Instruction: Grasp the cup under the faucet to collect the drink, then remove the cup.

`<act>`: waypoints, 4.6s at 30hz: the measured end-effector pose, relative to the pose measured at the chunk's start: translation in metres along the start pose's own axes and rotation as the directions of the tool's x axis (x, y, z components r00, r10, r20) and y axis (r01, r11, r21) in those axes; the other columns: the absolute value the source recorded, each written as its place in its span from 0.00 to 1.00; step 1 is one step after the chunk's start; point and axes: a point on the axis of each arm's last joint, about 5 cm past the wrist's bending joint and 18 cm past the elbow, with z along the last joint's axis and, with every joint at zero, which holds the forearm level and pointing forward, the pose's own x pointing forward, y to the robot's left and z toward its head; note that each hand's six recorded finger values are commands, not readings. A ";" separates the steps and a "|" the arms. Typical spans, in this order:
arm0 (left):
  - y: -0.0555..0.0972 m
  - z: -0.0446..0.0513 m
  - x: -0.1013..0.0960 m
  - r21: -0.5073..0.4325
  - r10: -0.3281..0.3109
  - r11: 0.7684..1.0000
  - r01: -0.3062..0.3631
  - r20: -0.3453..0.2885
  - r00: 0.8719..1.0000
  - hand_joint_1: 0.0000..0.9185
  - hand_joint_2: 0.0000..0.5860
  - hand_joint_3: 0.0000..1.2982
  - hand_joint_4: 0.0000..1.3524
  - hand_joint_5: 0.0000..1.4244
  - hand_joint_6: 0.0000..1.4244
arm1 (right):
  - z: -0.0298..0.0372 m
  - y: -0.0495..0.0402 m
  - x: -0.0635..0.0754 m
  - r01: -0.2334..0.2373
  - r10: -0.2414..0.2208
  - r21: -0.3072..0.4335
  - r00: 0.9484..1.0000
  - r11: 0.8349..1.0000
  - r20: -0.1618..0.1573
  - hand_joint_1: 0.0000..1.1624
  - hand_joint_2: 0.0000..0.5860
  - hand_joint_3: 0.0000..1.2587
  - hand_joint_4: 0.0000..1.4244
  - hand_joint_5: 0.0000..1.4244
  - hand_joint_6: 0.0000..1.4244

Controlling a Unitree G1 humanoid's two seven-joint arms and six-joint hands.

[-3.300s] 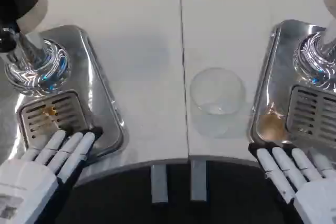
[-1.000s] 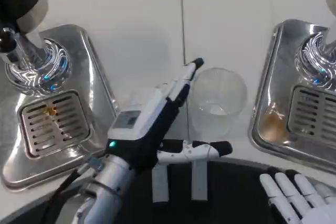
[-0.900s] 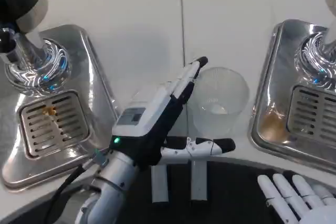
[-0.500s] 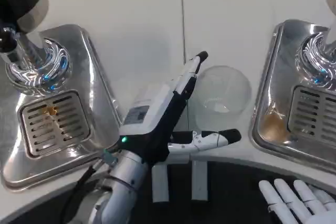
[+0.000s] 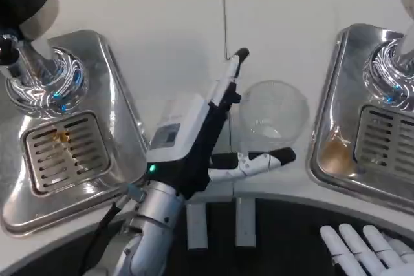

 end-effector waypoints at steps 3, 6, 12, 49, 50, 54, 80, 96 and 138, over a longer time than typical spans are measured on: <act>0.001 -0.0021 -0.002 0.004 -0.012 1.000 0.012 0.009 1.000 0.45 0.08 0.00 0.00 0.23 0.36 | 0.0003 0.0001 0.000 0.001 -0.001 0.003 1.000 1.000 0.002 0.29 0.62 0.00 0.00 0.00 0.07; -0.001 -0.0024 -0.003 0.003 -0.021 1.000 0.021 0.008 1.000 0.45 0.09 0.00 0.00 0.23 0.36 | 0.0006 0.0001 0.000 0.001 -0.001 0.004 1.000 1.000 0.004 0.29 0.62 0.00 0.00 0.00 0.07; -0.004 -0.0012 -0.003 -0.021 -0.020 1.000 0.020 -0.001 1.000 0.46 0.09 0.00 0.00 0.26 0.42 | 0.0006 0.0002 0.000 0.001 -0.001 0.005 1.000 1.000 0.003 0.30 0.61 0.00 0.00 0.00 0.07; -0.034 0.0185 0.007 -0.025 0.134 0.991 -0.135 -0.032 0.990 0.62 0.01 0.89 0.85 1.00 1.00 | 0.0000 0.0005 -0.003 -0.021 0.022 0.036 0.999 0.999 -0.027 0.30 0.63 0.00 0.00 0.00 0.09; -0.034 0.0185 0.007 -0.030 0.135 0.990 -0.136 -0.032 0.990 0.62 0.00 0.89 0.85 1.00 1.00 | 0.0002 0.0006 -0.003 -0.021 0.022 0.038 0.999 0.999 -0.026 0.30 0.63 0.00 0.00 0.00 0.10; -0.033 0.0188 0.007 -0.057 0.127 0.990 -0.128 -0.032 0.991 0.62 0.00 0.91 0.84 1.00 1.00 | 0.0008 0.0007 -0.003 -0.023 0.024 0.041 0.999 0.999 -0.022 0.30 0.63 0.00 0.00 0.00 0.10; 0.000 0.0125 0.005 -0.051 0.172 0.984 -0.172 0.004 0.985 0.71 0.00 0.90 0.82 0.98 1.00 | 0.0018 0.0011 0.003 -0.005 0.007 0.061 1.000 0.998 -0.029 0.30 0.63 0.00 0.00 0.00 0.13; 0.041 0.0070 -0.022 -0.049 0.223 0.974 -0.222 0.028 0.974 0.73 0.00 0.90 0.82 0.98 1.00 | 0.0046 -0.0022 0.025 0.051 -0.050 0.049 0.998 0.997 -0.027 0.30 0.63 0.00 0.00 0.00 0.14; 0.088 0.0275 -0.100 -0.103 0.145 0.985 -0.136 0.093 0.985 0.77 0.00 0.88 0.82 0.96 1.00 | 0.0024 -0.0082 0.034 0.138 -0.137 -0.027 0.990 0.990 0.043 0.30 0.65 0.00 0.00 0.00 0.14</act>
